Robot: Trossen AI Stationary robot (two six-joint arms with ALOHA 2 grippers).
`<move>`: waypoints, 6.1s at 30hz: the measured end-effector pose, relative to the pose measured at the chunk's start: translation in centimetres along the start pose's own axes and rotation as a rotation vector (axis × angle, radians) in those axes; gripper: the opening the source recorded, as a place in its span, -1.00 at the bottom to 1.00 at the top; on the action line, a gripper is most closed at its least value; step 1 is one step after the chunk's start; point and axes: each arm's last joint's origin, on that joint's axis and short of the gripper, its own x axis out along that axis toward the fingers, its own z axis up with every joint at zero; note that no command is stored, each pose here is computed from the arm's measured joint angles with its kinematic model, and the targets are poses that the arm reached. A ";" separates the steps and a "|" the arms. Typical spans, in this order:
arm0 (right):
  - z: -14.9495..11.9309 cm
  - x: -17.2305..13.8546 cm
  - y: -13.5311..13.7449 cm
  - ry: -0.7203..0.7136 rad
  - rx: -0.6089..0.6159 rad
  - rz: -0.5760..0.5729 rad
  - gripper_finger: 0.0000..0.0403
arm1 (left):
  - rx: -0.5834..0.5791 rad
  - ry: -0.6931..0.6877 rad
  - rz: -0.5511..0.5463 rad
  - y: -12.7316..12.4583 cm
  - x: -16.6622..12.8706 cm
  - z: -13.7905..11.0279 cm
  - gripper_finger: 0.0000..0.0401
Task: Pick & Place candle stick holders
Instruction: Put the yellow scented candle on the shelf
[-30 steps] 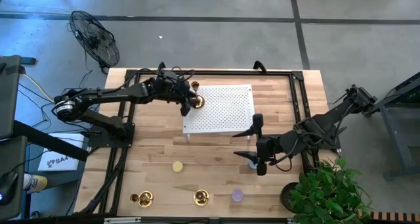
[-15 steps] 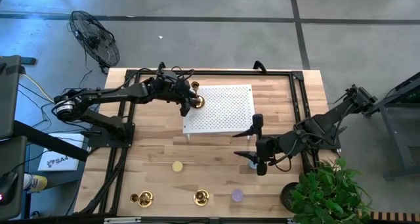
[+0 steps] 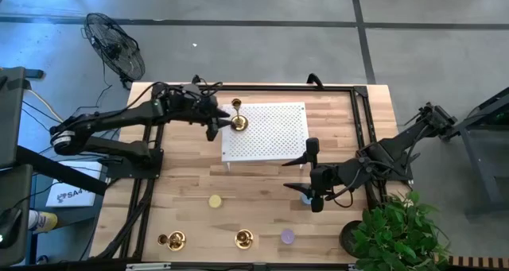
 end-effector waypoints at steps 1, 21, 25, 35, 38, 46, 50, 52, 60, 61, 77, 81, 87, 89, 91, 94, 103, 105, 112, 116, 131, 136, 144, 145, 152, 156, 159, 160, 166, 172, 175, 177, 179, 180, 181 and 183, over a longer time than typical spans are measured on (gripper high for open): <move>0.0 0.0 0.0 0.000 0.000 0.000 0.23 | -0.004 0.017 0.002 -0.1 -0.4 -0.2 -0.24; -0.1 0.0 0.0 0.009 -0.006 0.005 0.23 | -0.253 0.368 -0.125 -1.6 -6.8 -4.2 -0.24; -0.1 0.0 0.0 0.009 -0.006 0.006 0.23 | -0.284 0.427 -0.141 -2.3 -6.8 -4.7 -0.24; -0.1 0.0 0.0 0.008 -0.002 0.008 0.23 | -0.214 0.487 -0.138 -6.8 -6.8 -5.9 -0.24; -0.1 0.0 0.1 0.008 0.003 0.011 0.23 | -0.195 0.486 -0.122 -8.2 -7.1 -6.4 -0.24; -0.1 0.0 0.1 0.008 0.005 0.012 0.23 | -0.209 0.431 -0.141 -12.1 -6.4 -7.3 -0.24; -0.1 0.0 0.1 0.007 0.005 0.013 0.23 | -0.191 0.457 -0.131 -13.4 -5.5 -8.0 -0.24; -0.1 0.0 0.1 0.007 0.005 0.013 0.23 | -0.221 0.479 -0.084 -13.8 -4.8 -8.6 -0.24; -0.3 0.0 0.1 0.025 0.016 0.020 0.23 | -0.215 0.602 0.014 -14.8 -1.9 -10.6 -0.24; -0.3 0.0 0.1 0.026 0.015 0.020 0.23 | -0.209 0.610 0.025 -14.9 -1.6 -10.8 -0.24; -0.4 0.0 0.1 0.032 0.023 0.021 0.23 | -0.145 0.520 0.143 -14.8 -0.6 -11.1 -0.24; -0.4 0.0 0.1 0.032 0.037 0.021 0.23 | -0.149 0.513 0.146 -14.8 -0.6 -11.1 -0.24; -0.4 0.0 0.2 0.031 0.039 0.046 0.23 | -0.150 0.490 0.158 -14.8 -0.5 -11.0 -0.24; -0.4 0.0 0.3 0.031 0.038 0.054 0.23 | -0.159 0.479 0.170 -14.7 -0.5 -11.0 -0.24; -0.4 0.0 0.3 0.031 0.038 0.057 0.23 | -0.160 0.471 0.181 -14.7 -0.5 -11.0 -0.24; -0.4 0.0 0.3 0.031 0.038 0.057 0.23 | -0.162 0.457 0.187 -14.7 -0.5 -10.9 -0.24; -0.5 0.2 0.0 0.032 0.161 0.099 0.23 | -0.195 0.458 0.131 -15.1 -0.3 -10.7 -0.24; -0.6 0.3 -0.2 0.037 0.192 0.098 0.23 | -0.184 0.441 0.145 -15.1 -0.3 -10.7 -0.24; -0.9 0.8 -0.8 0.050 0.235 0.147 0.23 | -0.165 0.432 0.160 -15.0 -0.3 -10.7 -0.24; -1.0 1.0 -1.3 0.055 0.237 0.129 0.23 | -0.094 0.432 0.139 -15.0 -0.3 -10.6 -0.24; -0.8 1.2 -1.7 0.022 0.213 0.138 0.23 | -0.101 0.481 0.091 -15.2 -0.4 -10.8 -0.24; -0.3 1.2 -1.7 -0.034 0.231 0.185 0.23 | -0.097 0.498 0.072 -15.2 -0.4 -10.8 -0.24; 0.0 1.1 -1.5 -0.081 0.121 0.255 0.23 | -0.100 0.506 0.062 -15.3 -0.4 -10.8 -0.24; 0.0 1.1 -1.5 -0.087 0.121 0.263 0.23 | -0.102 0.512 0.057 -15.3 -0.4 -10.8 -0.24; -0.1 1.3 -1.8 -0.081 0.132 0.235 0.23 | -0.129 0.522 0.052 -15.3 -0.4 -10.9 -0.24; -0.3 1.3 -1.8 -0.053 0.122 0.239 0.23 | -0.208 0.585 0.011 -15.5 -0.5 -11.0 -0.24; -0.4 1.3 -1.8 -0.039 0.118 0.219 0.23 | -0.280 0.655 -0.036 -15.7 -0.6 -11.1 -0.24; -0.5 1.3 -1.8 -0.035 0.117 0.215 0.23 | -0.308 0.676 -0.051 -15.8 -0.6 -11.1 -0.24; -0.5 1.3 -1.8 -0.029 0.119 0.212 0.23 | -0.383 0.710 -0.143 -16.7 0.0 -11.1 -0.24; -0.6 1.3 -1.8 -0.025 0.145 0.223 0.23 | -0.337 0.790 -0.149 -17.7 1.0 -12.8 -0.24; -0.6 1.3 -1.7 -0.024 0.146 0.240 0.23 | -0.324 0.825 -0.144 -18.0 1.3 -13.4 -0.24; -0.6 1.3 -1.7 -0.025 0.146 0.243 0.23 | -0.326 0.825 -0.139 -18.0 1.6 -13.5 -0.24; -0.6 1.3 -1.7 -0.025 0.145 0.244 0.23 | -0.321 0.809 -0.119 -17.9 1.7 -13.5 -0.24; -0.6 1.3 -1.7 -0.025 0.145 0.243 0.23 | -0.317 0.789 -0.107 -17.9 1.7 -13.5 -0.24; -0.6 1.3 -1.7 -0.025 0.145 0.244 0.23 | -0.313 0.770 -0.094 -17.9 1.7 -13.4 -0.24; -0.6 1.3 -1.7 -0.027 0.146 0.253 0.23 | -0.306 0.753 -0.067 -17.7 1.7 -13.5 -0.24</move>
